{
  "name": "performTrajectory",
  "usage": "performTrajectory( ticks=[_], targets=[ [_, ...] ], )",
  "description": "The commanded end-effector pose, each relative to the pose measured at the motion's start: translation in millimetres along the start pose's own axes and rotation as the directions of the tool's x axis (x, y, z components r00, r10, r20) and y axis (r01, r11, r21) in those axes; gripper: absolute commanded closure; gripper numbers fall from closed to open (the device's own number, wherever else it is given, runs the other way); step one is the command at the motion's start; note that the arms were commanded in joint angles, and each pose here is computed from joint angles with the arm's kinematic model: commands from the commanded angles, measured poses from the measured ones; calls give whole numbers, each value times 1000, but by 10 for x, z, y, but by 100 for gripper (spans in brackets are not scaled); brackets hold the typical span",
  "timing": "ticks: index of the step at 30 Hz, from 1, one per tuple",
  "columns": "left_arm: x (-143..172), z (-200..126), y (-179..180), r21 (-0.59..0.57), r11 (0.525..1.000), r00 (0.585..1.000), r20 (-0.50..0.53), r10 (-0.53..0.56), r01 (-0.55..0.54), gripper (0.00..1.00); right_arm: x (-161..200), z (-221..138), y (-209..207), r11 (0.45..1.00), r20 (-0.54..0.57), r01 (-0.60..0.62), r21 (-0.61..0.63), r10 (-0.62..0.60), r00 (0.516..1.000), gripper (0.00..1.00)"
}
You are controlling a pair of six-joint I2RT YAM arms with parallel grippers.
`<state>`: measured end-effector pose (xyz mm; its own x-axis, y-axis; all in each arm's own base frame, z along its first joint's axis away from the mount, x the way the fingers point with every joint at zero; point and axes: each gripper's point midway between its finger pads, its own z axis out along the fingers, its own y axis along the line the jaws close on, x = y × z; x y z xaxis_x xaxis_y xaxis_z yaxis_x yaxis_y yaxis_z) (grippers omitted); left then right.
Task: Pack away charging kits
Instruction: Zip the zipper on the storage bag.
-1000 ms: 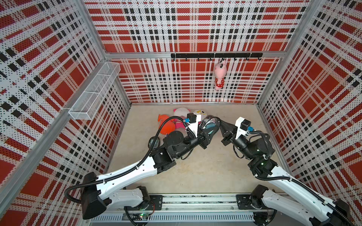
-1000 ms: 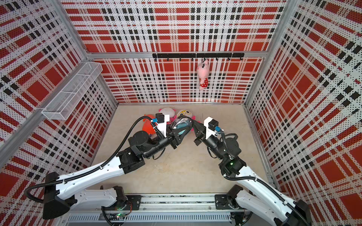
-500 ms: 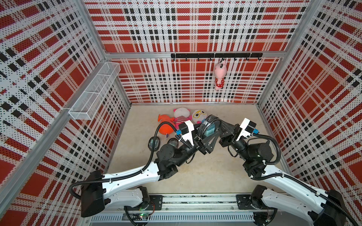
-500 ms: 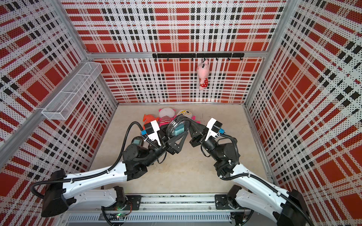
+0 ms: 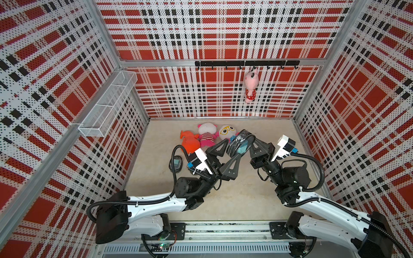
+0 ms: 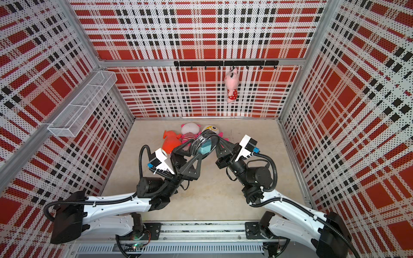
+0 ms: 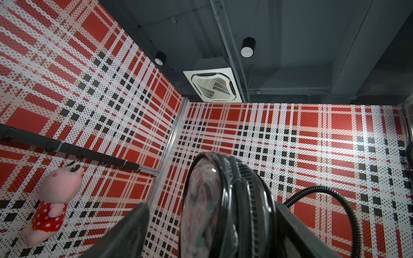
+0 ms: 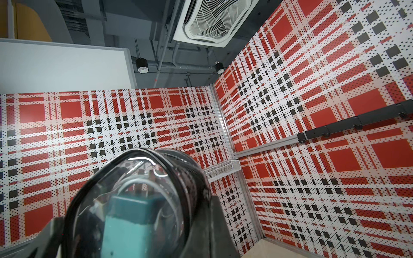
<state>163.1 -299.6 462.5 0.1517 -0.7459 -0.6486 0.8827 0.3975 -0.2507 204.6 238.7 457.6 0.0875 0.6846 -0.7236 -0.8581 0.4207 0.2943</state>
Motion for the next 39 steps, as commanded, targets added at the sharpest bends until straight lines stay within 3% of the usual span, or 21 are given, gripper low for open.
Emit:
performTrajectory(
  ticks=[1,9,12,16,23,33,39],
  targets=[
    [-172,74,-69,-1,1000,996,89,22,-22,12,-128,30,74,999,57,-39,-9,39,998,100],
    [-83,157,-75,-15,1000,993,116,19,-17,14,-114,45,112,996,46,-86,-23,87,995,100],
    [-67,210,-61,-27,1000,994,113,13,-10,32,-101,18,125,995,39,-92,-29,93,995,100],
    [-30,309,-37,-47,999,997,73,0,4,70,-83,14,123,998,18,-55,-20,56,998,100],
    [-17,351,117,-75,995,998,-10,-62,61,99,41,100,-59,984,-110,157,82,-148,983,100],
    [6,325,400,-98,982,963,-205,-176,159,100,36,78,-574,915,-221,372,158,-335,916,100],
    [187,355,532,-163,977,907,-375,-192,139,100,52,175,-582,859,-277,504,85,-466,840,100]
  ],
)
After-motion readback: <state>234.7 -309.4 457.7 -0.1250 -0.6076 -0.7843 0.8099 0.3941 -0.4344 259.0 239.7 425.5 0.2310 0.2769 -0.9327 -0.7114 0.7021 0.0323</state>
